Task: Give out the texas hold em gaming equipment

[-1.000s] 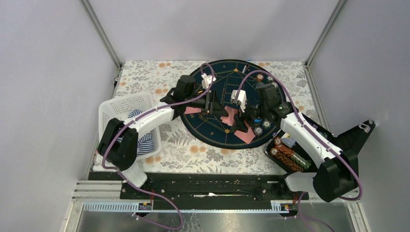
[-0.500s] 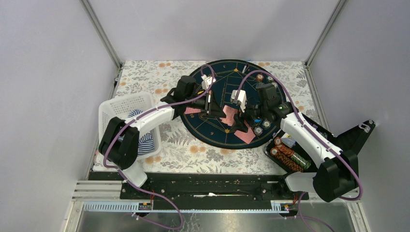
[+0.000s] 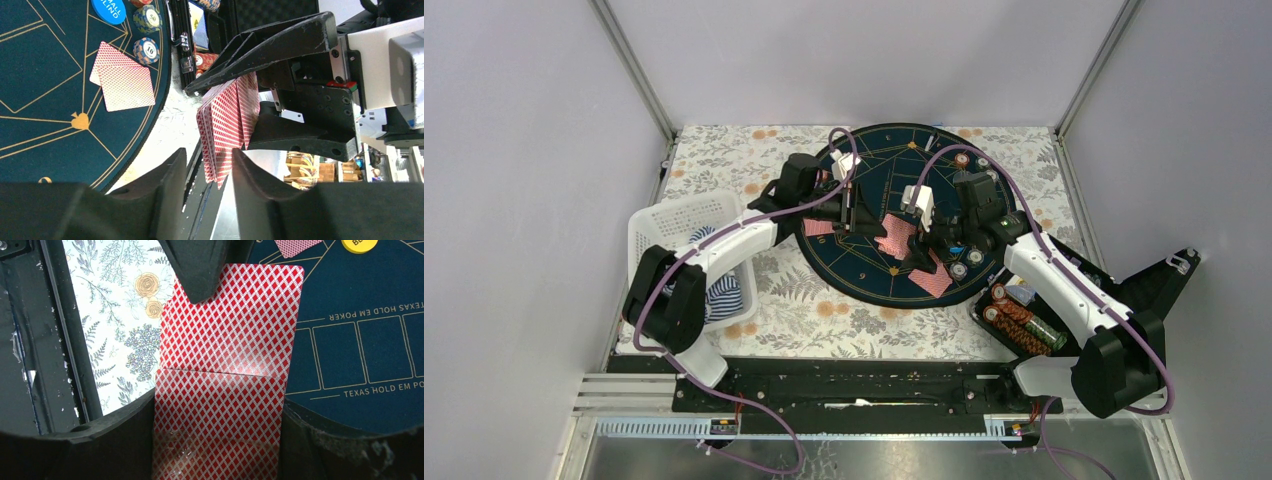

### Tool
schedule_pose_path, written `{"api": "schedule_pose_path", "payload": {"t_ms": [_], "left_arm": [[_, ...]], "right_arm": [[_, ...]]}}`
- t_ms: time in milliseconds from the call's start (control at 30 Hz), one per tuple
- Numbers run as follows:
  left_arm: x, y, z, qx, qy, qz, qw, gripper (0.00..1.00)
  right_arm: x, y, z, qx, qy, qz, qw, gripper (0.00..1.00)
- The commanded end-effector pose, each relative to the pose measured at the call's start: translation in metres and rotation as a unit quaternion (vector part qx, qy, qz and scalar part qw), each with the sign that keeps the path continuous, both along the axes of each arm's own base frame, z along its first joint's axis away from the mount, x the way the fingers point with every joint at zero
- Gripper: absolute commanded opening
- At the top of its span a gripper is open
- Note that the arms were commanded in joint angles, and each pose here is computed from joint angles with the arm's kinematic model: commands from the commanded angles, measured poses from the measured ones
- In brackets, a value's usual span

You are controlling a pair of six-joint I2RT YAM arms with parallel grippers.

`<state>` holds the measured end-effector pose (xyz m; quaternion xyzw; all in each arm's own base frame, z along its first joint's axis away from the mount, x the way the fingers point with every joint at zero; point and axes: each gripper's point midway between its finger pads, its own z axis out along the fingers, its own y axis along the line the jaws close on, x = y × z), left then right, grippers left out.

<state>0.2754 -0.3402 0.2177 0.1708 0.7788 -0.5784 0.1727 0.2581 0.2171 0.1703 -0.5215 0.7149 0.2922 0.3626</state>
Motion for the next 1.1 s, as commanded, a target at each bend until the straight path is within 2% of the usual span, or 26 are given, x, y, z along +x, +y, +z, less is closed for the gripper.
{"api": "schedule_pose_path", "payload": {"t_ms": [0,167,267,433,533,567,667,767,800,900,967,1033,1067], "left_arm": [[0.0,-0.006,0.014,-0.014,-0.031,-0.005,0.999,0.37],[-0.001,-0.005,0.012,-0.015,-0.028,-0.004,0.999,0.2],[0.0,-0.001,0.012,-0.014,-0.028,0.003,0.999,0.19],[0.003,0.006,0.017,-0.017,-0.032,0.013,0.999,0.25],[0.003,0.008,0.017,-0.017,-0.033,0.015,0.999,0.21],[0.003,0.008,0.018,-0.018,-0.034,0.014,0.999,0.18],[0.001,0.008,0.02,-0.023,-0.038,0.011,0.999,0.0],[0.0,0.008,0.023,-0.031,-0.038,0.006,0.999,0.0],[-0.001,0.008,0.024,-0.033,-0.036,0.006,0.999,0.04],[-0.002,0.009,0.026,-0.035,-0.037,0.007,0.999,0.3],[-0.001,0.01,0.026,-0.032,-0.039,0.01,0.999,0.37],[0.0,0.011,0.027,-0.031,-0.04,0.013,0.999,0.35],[0.0,0.013,0.028,-0.031,-0.041,0.015,0.999,0.28]], "right_arm": [[0.008,0.013,0.04,0.039,-0.048,0.015,0.998,0.0],[0.008,0.013,0.04,0.038,-0.049,0.014,0.998,0.0],[0.008,0.012,0.039,0.037,-0.05,0.013,0.998,0.0],[0.009,0.012,0.038,0.037,-0.05,0.012,0.998,0.0],[0.009,0.012,0.039,0.037,-0.05,0.012,0.998,0.0],[0.009,0.012,0.039,0.037,-0.05,0.012,0.998,0.0],[0.008,0.012,0.039,0.037,-0.05,0.012,0.998,0.0],[0.008,0.012,0.039,0.037,-0.05,0.012,0.998,0.0],[0.008,0.012,0.039,0.037,-0.05,0.012,0.998,0.0],[0.008,0.011,0.038,0.036,-0.051,0.012,0.998,0.0],[0.009,0.012,0.038,0.036,-0.051,0.012,0.998,0.0],[0.009,0.012,0.038,0.036,-0.051,0.012,0.998,0.0],[0.009,0.012,0.038,0.036,-0.052,0.011,0.998,0.0]]}}
